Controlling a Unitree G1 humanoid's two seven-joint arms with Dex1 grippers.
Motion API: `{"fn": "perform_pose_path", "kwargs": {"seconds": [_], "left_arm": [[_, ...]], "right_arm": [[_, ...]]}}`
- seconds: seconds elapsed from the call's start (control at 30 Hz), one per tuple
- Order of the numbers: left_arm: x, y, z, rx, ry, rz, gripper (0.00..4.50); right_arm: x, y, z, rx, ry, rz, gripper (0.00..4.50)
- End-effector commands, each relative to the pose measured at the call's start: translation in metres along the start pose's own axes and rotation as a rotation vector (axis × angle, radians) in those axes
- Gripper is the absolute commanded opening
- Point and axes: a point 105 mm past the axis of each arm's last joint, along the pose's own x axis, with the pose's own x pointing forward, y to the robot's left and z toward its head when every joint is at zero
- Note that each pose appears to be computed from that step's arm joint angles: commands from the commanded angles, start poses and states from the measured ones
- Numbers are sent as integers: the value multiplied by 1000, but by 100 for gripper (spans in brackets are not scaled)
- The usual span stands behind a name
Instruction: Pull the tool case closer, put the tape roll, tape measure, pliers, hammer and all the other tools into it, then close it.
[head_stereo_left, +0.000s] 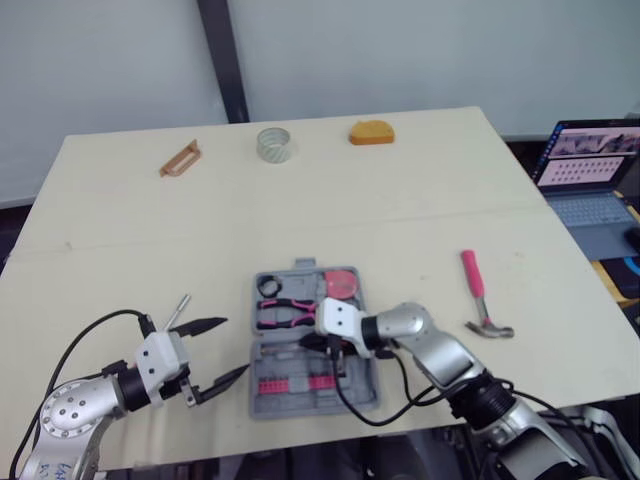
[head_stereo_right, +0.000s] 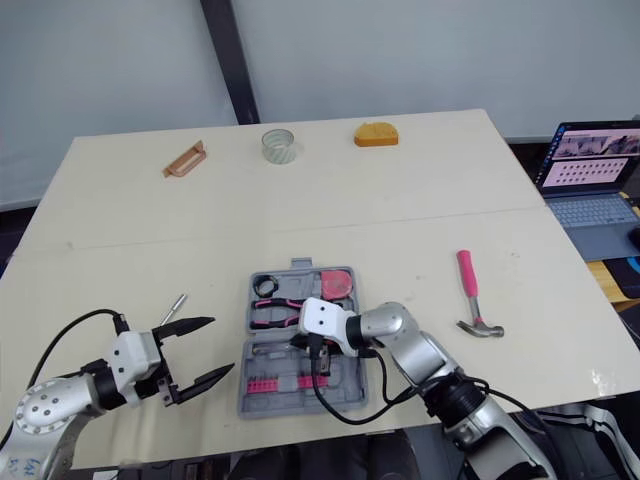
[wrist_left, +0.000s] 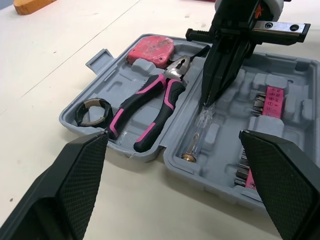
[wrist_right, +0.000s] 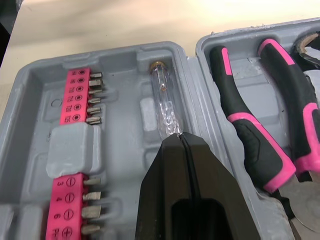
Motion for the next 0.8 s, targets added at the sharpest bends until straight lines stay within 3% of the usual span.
{"fn": "perform_pose_path", "kwargs": {"seconds": [0.03, 0.57, 0.8], "left_arm": [[1, -2, 6, 24, -25, -8, 450], [0, -5, 8, 27, -29, -11, 450], [5, -3, 9, 26, -36, -10, 450]], "right_arm": [[-6, 2, 1, -19, 3, 5, 4], [0, 9, -24, -33, 159, 34, 4], [2, 7, -6, -57, 118, 36, 4]]}}
